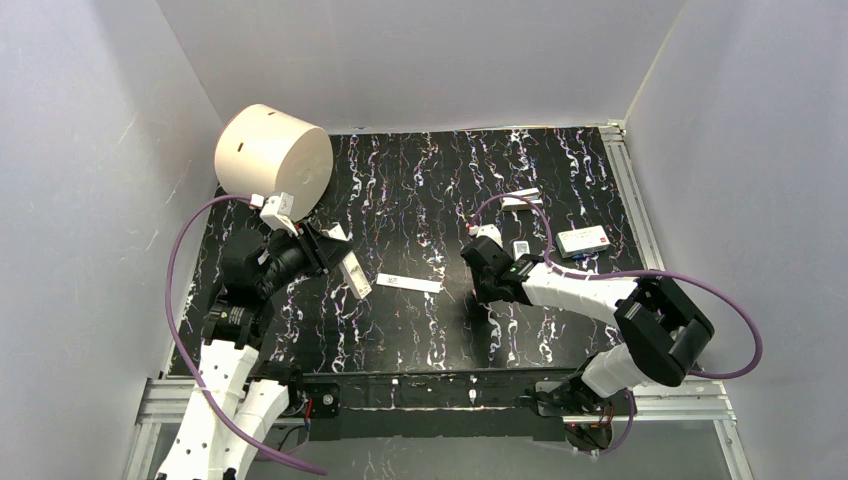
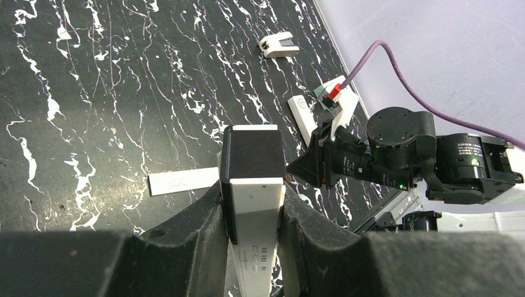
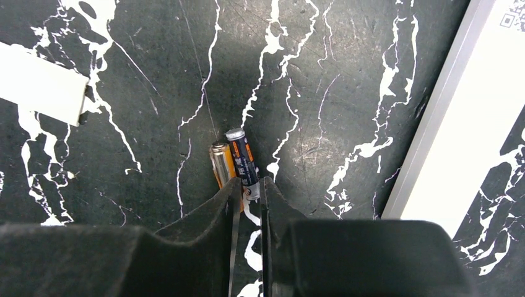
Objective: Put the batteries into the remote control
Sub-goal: Pick up the battery from the center of the board.
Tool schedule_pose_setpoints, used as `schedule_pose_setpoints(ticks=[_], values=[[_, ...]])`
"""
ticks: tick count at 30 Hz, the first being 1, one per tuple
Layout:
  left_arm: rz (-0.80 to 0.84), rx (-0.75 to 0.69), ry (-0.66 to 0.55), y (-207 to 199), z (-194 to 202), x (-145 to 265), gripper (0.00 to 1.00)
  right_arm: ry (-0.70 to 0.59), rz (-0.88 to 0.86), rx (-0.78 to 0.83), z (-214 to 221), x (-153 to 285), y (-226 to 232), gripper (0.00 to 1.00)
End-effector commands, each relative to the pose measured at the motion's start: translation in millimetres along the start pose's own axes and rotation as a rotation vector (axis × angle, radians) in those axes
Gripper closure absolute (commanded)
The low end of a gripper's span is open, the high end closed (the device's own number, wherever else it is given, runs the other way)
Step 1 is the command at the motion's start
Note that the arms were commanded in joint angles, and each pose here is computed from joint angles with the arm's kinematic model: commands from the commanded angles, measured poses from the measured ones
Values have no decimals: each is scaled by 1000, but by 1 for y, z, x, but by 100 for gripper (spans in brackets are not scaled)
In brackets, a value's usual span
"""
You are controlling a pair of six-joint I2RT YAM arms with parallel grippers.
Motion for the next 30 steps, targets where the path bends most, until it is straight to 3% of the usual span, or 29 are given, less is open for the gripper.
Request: schedule_pose_setpoints(ticks=[1, 25, 30], values=[[44, -34, -4, -12, -5, 3, 100, -68, -16, -17, -25, 13, 1, 73], [60, -20, 34, -13, 1, 2, 100, 22, 4, 67, -6, -15, 3, 79], [25, 43, 62, -4, 7, -3, 100, 22, 23, 57, -9, -13, 1, 89]])
Point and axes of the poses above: each gripper's point midway between its finger pads, its own x axis back along the fingers, its own y axis along the line the jaws close on, z = x × y, the point moved 3 cm from there along x, back along the fingers, and after that the axes turned 15 degrees about x, right-handed, at the moved point
